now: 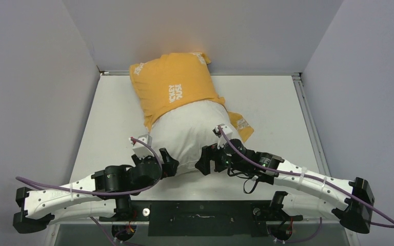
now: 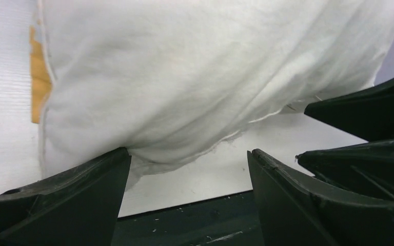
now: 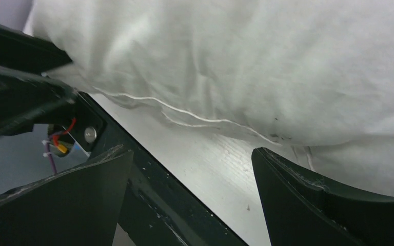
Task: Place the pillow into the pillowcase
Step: Stuff the pillow into the pillowcase.
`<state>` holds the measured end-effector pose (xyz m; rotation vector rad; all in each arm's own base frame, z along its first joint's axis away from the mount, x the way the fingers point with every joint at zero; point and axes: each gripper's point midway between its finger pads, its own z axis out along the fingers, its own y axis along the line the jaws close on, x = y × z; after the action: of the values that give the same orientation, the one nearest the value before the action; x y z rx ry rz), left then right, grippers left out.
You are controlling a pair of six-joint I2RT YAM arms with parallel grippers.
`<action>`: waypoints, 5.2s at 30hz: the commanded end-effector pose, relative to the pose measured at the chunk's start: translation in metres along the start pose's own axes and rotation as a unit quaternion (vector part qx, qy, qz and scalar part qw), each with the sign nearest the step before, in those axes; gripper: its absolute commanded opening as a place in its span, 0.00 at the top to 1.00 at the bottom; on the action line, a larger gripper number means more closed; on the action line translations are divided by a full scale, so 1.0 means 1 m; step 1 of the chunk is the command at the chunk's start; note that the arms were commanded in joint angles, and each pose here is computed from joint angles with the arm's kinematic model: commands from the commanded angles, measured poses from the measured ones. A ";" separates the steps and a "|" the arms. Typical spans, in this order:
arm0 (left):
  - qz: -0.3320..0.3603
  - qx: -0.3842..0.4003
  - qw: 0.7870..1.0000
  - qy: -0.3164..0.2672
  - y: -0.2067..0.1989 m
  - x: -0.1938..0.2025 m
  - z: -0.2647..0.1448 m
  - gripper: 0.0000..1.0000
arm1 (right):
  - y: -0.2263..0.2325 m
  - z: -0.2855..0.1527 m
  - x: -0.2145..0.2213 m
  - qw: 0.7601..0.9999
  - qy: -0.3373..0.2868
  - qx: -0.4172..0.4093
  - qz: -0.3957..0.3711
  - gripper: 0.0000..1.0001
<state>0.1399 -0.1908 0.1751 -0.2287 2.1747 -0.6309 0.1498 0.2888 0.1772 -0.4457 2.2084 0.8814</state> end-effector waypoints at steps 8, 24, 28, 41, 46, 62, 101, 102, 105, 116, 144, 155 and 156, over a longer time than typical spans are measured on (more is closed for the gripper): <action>0.033 -0.047 0.997 -0.058 0.025 -0.042 -0.014 0.14 | 0.007 -0.004 -0.015 0.999 -0.014 -0.047 0.007 0.10; 0.025 0.050 0.998 0.013 -0.012 -0.049 0.030 0.24 | -0.006 -0.004 0.003 0.999 0.016 -0.039 -0.011 0.10; -0.022 0.259 0.965 0.034 -0.096 -0.041 0.038 0.34 | 0.002 -0.004 0.005 0.997 0.027 -0.062 -0.037 0.10; 0.025 0.175 0.984 0.004 -0.106 -0.069 0.086 0.18 | -0.020 -0.035 -0.019 0.998 -0.018 0.010 -0.060 0.10; 0.029 0.009 0.999 -0.039 -0.022 -0.090 0.071 0.05 | -0.054 -0.037 -0.016 0.993 -0.018 0.101 -0.055 0.10; -0.075 0.127 0.988 0.040 0.012 -0.045 0.143 0.14 | -0.038 -0.017 0.014 0.999 0.026 0.040 -0.015 0.10; 0.137 0.200 0.955 0.170 -0.106 0.123 0.033 1.00 | -0.057 0.118 -0.062 0.980 -0.138 -0.047 0.138 0.95; 0.153 0.201 0.951 0.177 -0.109 0.129 0.029 1.00 | -0.060 0.121 -0.062 0.978 -0.144 -0.043 0.142 0.95; 0.193 0.187 0.945 0.188 -0.113 0.141 0.024 1.00 | -0.064 0.131 -0.061 0.977 -0.144 -0.040 0.149 0.95; 0.163 0.157 0.970 0.093 -0.102 0.073 0.003 0.37 | -0.054 0.114 -0.050 0.986 -0.112 -0.071 0.105 0.95; 0.178 -0.182 0.959 -0.123 -0.003 -0.128 0.064 0.62 | -0.031 0.106 -0.034 0.982 -0.072 -0.132 0.110 0.95; 0.173 0.030 0.982 -0.076 -0.084 -0.101 0.060 1.00 | -0.028 0.105 -0.033 0.982 -0.064 -0.141 0.106 0.95; 0.173 0.062 0.981 -0.070 -0.095 -0.096 0.056 1.00 | -0.027 0.105 -0.034 0.982 -0.064 -0.142 0.107 0.95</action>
<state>0.2604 -0.1836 0.2180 0.0231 2.0657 -0.0670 0.2474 0.3299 0.1094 -0.2249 2.1100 1.1885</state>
